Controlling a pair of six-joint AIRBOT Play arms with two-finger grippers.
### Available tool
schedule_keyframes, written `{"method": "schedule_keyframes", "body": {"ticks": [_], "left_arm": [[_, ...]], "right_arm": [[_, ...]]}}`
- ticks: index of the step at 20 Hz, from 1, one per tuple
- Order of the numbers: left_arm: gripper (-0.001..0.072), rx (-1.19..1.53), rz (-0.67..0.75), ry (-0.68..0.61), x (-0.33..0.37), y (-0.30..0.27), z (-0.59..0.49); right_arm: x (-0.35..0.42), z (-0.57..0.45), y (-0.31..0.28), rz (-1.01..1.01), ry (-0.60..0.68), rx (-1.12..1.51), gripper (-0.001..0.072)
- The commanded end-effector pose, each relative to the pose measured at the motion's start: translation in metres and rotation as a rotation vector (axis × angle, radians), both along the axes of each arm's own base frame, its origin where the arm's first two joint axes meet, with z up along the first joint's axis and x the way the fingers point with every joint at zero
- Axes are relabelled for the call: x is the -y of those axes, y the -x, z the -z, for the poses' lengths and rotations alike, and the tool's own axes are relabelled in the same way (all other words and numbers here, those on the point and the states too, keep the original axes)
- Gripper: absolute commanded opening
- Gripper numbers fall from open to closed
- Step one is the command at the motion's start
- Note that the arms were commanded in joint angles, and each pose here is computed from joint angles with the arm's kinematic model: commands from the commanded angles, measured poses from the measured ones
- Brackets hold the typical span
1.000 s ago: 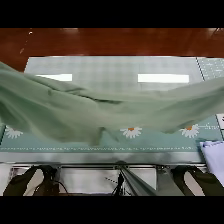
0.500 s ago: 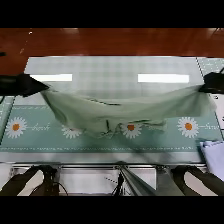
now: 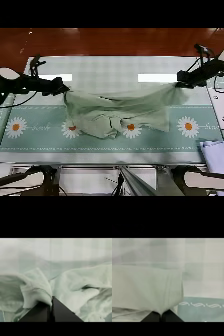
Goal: Fold the shirts.
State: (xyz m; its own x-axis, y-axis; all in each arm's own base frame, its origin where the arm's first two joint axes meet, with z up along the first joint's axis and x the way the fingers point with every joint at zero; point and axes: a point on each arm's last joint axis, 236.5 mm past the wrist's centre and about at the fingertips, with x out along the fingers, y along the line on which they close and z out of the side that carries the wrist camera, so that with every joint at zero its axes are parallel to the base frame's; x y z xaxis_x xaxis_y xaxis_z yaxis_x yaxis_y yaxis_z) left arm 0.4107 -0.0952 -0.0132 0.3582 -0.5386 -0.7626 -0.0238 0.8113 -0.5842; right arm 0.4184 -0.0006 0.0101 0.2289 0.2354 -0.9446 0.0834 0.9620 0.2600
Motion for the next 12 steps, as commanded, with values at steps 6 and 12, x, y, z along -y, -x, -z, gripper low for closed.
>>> {"method": "schedule_keyframes", "body": {"ticks": [6, 12], "left_arm": [[0.0345, -0.115, 0.027, 0.076, -0.031, 0.000, -0.007], [0.0335, -0.211, -0.103, 0.134, -0.107, 0.072, -0.066]], "right_arm": [[-0.004, 0.038, -0.005, -0.009, -0.029, -0.067, 0.0025], [-0.006, 0.039, 0.004, -0.032, -0.035, -0.102, 0.0025]]}}
